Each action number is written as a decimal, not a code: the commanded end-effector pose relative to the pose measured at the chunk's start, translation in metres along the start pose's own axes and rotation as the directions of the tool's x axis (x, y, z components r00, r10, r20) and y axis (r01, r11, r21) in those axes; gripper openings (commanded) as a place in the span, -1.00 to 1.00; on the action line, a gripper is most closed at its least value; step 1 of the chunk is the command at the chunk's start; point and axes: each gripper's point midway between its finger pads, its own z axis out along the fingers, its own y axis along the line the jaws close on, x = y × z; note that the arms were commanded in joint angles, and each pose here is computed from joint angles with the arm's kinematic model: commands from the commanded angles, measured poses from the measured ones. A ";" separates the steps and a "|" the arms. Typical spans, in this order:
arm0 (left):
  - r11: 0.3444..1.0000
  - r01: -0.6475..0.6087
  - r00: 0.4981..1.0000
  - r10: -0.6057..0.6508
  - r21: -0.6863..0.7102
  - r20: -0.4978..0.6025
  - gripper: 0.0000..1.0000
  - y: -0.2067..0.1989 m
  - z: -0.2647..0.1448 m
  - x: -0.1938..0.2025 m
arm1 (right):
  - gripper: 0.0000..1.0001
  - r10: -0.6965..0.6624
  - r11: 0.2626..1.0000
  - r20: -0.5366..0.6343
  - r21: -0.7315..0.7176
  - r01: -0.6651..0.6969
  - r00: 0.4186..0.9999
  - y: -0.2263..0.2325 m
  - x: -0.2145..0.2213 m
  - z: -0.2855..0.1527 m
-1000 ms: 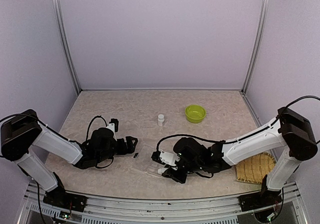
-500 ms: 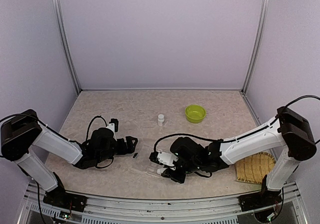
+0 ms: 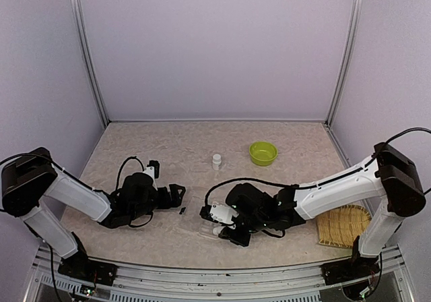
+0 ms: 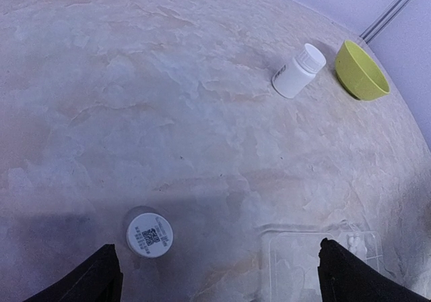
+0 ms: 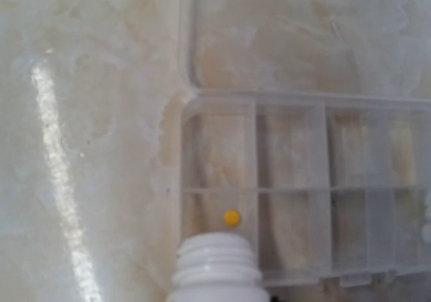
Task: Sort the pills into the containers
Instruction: Pour the pill into the compartment of the pill container.
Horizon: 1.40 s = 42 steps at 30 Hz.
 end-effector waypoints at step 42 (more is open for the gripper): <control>1.000 0.003 1.000 -0.003 0.012 -0.003 0.97 -0.003 0.001 0.001 | -0.60 -0.099 0.995 -0.202 -0.014 0.098 0.974 0.001 0.013 0.001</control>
